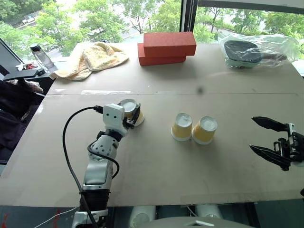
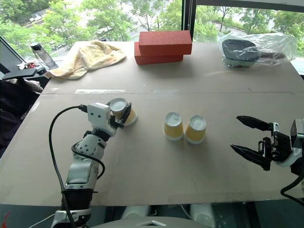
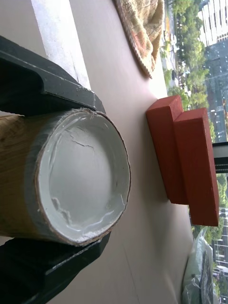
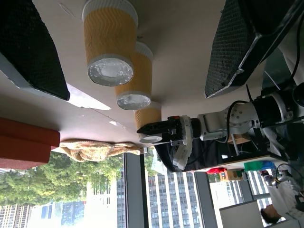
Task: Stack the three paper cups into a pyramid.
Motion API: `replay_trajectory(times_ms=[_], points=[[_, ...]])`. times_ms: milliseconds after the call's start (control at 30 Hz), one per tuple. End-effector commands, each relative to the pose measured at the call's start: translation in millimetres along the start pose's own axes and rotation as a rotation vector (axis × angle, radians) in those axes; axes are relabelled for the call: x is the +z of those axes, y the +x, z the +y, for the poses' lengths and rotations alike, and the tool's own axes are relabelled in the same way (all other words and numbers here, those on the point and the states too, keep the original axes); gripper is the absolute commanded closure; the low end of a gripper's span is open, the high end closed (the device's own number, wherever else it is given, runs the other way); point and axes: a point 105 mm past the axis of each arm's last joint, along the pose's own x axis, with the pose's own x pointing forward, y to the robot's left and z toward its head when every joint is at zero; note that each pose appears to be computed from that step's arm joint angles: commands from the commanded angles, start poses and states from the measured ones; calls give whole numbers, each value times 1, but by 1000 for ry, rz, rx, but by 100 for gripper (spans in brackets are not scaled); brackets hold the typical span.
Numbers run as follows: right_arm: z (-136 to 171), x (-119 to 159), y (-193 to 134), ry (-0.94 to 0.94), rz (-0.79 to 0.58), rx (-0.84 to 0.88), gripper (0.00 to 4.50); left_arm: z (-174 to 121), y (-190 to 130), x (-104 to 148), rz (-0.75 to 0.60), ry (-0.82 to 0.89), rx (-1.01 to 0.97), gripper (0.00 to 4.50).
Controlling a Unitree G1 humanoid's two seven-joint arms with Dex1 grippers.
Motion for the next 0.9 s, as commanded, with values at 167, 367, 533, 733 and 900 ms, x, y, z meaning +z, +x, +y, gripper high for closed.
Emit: replay_trajectory(times_ms=[167,367,533,733,900], points=[[1,13,-6,-50,-9,-13,0,-69,40,78,-219,-111,-518,189],[3,11,-9,-54,3,-30,0,-132,48,122,-303,-125,-962,189],[4,12,-11,-66,8,-44,0,-155,39,119,-256,-118,-1141,189],[7,12,-15,-68,16,-54,0,-158,39,113,-208,-56,-1180,189],[8,10,-15,-65,18,-55,0,-160,39,104,-178,-58,-1187,189]])
